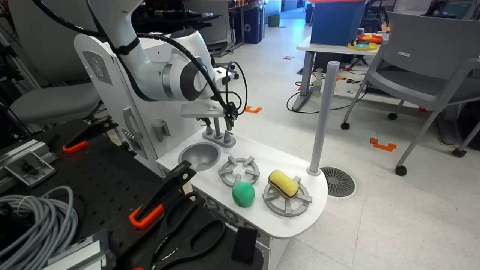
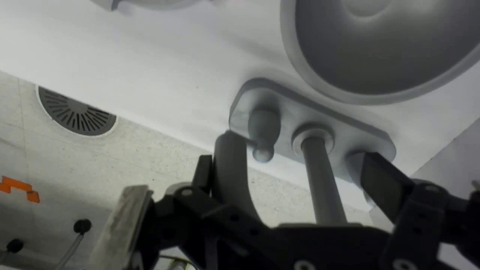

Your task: Move the faucet of the sink slightly to the left.

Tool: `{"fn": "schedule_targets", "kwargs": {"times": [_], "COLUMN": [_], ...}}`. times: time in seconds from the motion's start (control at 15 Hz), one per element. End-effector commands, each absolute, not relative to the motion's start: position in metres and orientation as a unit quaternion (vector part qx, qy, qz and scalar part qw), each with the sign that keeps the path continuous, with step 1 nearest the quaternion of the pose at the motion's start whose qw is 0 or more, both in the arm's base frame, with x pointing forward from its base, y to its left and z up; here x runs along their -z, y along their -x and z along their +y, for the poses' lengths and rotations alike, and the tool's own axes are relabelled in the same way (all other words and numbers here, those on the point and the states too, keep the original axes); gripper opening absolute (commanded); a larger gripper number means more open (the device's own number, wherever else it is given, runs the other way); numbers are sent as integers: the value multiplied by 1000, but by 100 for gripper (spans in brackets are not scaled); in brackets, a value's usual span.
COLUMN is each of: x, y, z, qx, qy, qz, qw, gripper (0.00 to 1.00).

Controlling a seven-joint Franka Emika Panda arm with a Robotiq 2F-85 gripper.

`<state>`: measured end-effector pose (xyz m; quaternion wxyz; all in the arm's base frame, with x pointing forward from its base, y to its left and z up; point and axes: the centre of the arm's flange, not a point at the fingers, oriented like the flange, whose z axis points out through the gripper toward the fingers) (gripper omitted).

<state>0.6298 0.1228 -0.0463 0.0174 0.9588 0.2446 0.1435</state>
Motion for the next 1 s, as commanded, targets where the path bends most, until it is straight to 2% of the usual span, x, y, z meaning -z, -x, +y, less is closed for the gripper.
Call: {"fn": "schedule_targets", "kwargs": {"times": [0.0, 0.4, 0.67, 0.93], "x": [58, 71, 56, 35], "y": [-607, -572, -546, -543], "z": [131, 172, 203, 177], "qx": [-98, -84, -78, -44], "qy": [-967, -965, -958, -968], "qz": [235, 245, 264, 232], "qw": [1, -35, -84, -83], "gripper": [100, 100, 100, 100]}}
